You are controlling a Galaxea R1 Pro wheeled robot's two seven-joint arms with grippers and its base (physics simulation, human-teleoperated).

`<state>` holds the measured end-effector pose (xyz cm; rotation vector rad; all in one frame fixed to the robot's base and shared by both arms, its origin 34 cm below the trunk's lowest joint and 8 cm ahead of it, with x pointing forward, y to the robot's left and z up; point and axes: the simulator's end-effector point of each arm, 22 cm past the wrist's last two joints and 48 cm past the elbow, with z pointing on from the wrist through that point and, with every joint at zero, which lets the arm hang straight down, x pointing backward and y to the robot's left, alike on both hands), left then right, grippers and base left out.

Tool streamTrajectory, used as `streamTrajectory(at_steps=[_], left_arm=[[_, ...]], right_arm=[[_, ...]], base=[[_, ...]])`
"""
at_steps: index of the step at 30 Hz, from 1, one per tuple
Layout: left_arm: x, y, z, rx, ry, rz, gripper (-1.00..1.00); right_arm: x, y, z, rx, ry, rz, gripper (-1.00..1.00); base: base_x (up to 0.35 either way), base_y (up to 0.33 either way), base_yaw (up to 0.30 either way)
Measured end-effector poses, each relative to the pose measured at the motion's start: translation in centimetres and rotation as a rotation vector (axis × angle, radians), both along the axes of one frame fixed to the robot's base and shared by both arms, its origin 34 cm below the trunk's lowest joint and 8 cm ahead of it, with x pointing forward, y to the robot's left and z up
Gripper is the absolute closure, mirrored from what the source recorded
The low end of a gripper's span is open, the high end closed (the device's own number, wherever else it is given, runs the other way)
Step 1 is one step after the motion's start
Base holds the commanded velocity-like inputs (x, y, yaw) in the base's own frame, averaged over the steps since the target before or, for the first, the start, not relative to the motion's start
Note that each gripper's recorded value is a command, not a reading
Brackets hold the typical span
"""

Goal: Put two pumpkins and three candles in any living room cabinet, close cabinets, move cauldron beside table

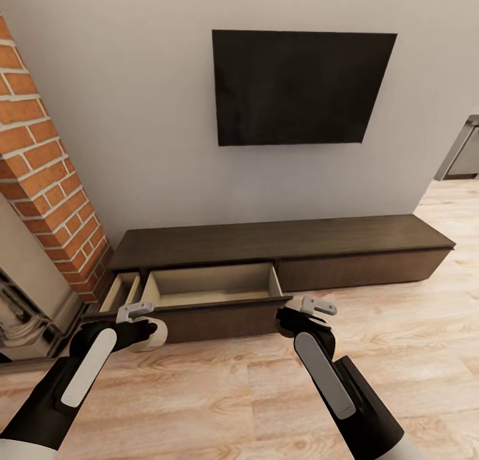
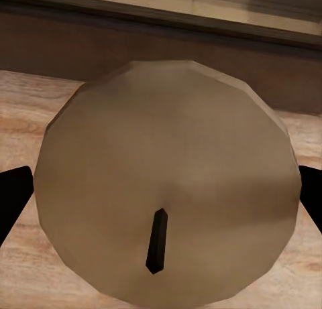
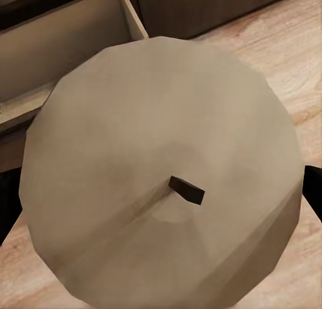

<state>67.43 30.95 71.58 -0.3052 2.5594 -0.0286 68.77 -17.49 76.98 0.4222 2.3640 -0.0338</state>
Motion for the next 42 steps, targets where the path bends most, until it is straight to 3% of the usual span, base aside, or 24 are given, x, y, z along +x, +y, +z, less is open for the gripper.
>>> streamTrajectory(at_steps=[8,15,18,22,24,30,42], left_arm=[[-0.1,-0.1,-0.1,-0.002,0.002,0.0,1.0],[-0.1,-0.1,-0.1,0.004,0.003,0.0,1.0],[0.0,-0.2,-0.2,0.004,0.002,0.001,1.0],[0.0,-0.2,-0.1,0.002,0.002,0.002,1.0],[-0.1,-0.2,-0.2,0.003,0.002,0.002,1.0],[-0.1,-0.2,-0.2,0.004,0.003,0.002,1.0],[-0.1,-0.3,-0.2,-0.001,0.002,0.0,1.0]], right_arm=[[-0.5,1.8,-0.3,-0.01,0.003,0.047,1.0],[-0.5,2.0,-0.4,-0.012,0.004,0.055,1.0],[-1.0,3.8,-0.4,-0.013,0.002,0.102,1.0],[-1.5,5.6,-0.2,-0.064,-0.017,0.169,1.0],[-1.3,5.4,0.1,-0.098,-0.034,0.176,1.0],[-1.3,5.2,-0.2,-0.122,-0.033,0.178,1.0],[-1.3,7.0,-0.7,-0.071,-0.033,0.23,1.0]], base=[[0.151,0.004,0.037],[0.201,0.0,0.23],[0.019,0.0,0.043],[0.093,0.0,0.007],[0.275,0.0,0.001],[0.321,0.0,0.0],[0.266,0.024,0.0]])
